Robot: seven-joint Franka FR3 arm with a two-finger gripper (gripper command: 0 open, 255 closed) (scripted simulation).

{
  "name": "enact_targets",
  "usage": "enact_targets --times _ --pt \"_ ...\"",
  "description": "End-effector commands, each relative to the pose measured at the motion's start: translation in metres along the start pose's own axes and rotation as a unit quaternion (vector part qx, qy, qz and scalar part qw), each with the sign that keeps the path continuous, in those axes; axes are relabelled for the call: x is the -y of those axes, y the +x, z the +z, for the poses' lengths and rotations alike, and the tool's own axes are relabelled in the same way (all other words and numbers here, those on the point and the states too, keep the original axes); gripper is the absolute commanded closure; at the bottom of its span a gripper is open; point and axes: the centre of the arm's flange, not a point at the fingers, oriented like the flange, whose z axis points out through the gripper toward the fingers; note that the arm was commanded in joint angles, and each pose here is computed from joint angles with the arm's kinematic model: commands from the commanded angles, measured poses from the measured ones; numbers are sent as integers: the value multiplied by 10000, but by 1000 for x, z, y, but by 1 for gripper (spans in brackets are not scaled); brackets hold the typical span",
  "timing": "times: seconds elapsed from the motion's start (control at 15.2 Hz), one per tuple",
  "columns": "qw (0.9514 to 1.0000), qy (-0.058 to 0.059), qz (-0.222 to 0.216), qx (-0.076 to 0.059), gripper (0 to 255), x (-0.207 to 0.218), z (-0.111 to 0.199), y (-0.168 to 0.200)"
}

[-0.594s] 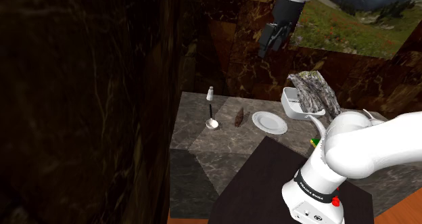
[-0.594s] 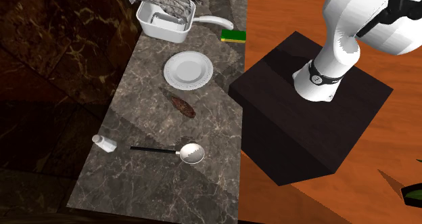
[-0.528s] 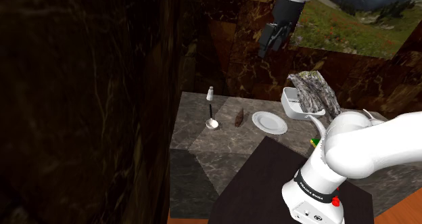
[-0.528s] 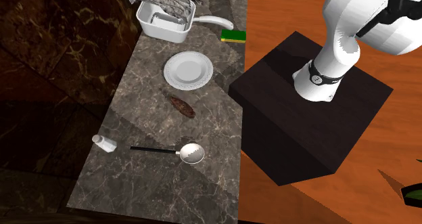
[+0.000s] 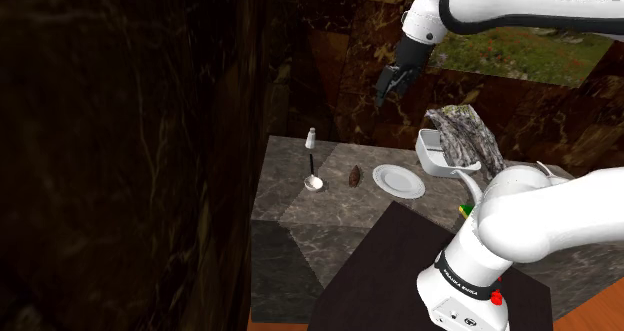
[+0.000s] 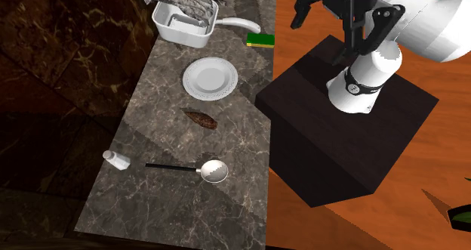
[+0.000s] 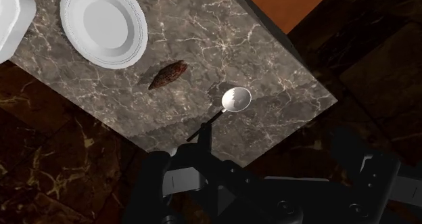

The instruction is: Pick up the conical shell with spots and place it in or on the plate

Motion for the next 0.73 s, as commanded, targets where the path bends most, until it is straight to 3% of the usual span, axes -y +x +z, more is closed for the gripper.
enact_targets --times 0.0,0.66 --pt "9999 53 129 -52 0 -13 25 4" --pt "9963 313 752 -259 0 -77 144 14"
